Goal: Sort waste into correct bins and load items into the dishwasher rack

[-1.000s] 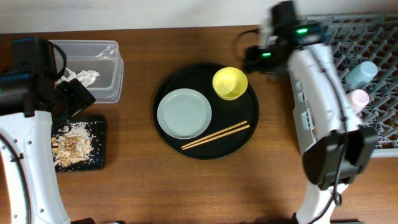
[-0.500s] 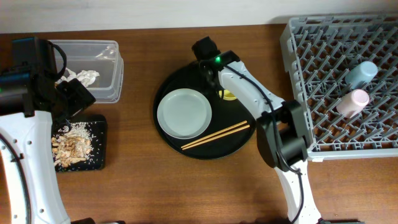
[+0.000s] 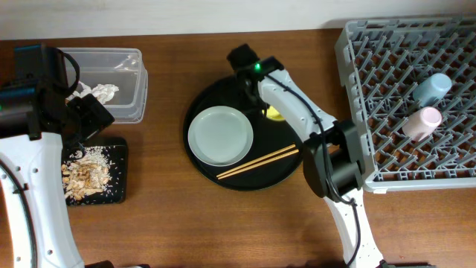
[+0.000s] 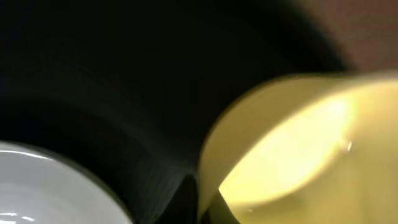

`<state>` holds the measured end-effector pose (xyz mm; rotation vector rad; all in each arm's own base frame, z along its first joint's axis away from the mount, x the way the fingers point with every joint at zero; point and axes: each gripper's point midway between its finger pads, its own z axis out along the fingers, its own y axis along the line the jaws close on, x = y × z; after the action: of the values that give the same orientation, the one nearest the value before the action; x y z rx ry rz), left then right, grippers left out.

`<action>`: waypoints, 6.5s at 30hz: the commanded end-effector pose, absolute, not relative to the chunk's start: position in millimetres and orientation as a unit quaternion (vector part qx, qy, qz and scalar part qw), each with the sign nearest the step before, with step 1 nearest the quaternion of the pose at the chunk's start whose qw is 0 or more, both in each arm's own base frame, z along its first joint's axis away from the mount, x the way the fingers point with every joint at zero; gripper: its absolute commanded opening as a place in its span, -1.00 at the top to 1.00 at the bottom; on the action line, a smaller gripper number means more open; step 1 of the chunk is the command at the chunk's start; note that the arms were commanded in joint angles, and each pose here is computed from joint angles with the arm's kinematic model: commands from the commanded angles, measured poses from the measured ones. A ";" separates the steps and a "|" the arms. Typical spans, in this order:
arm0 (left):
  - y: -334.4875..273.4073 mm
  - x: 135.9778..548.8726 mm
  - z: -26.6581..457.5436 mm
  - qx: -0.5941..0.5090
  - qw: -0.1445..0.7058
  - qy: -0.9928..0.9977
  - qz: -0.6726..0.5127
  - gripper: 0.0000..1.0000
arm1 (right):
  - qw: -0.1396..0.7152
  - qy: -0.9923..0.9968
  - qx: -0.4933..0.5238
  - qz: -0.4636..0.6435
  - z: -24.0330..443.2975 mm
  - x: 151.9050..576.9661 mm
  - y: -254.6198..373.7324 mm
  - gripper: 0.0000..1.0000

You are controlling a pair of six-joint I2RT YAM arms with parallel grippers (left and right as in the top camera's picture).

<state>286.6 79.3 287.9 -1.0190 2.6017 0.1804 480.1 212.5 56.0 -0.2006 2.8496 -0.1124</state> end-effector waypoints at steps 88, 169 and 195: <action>80.7 284.4 292.3 -0.360 0.177 0.914 0.065 -0.99 | 0.274 0.777 0.326 0.464 220.0 505.4 -184.6 0.04; 80.7 284.5 292.4 -0.360 0.177 0.914 0.064 -0.99 | 0.209 0.940 0.150 0.226 356.2 227.4 55.7 -0.97; 80.7 284.5 292.4 -0.360 0.177 0.914 0.065 -0.99 | -0.012 0.947 0.290 0.141 49.7 321.5 198.1 -0.54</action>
<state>286.4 79.2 287.8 -1.0192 2.6024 0.1807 308.8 194.7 53.3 0.8400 3.0404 0.4594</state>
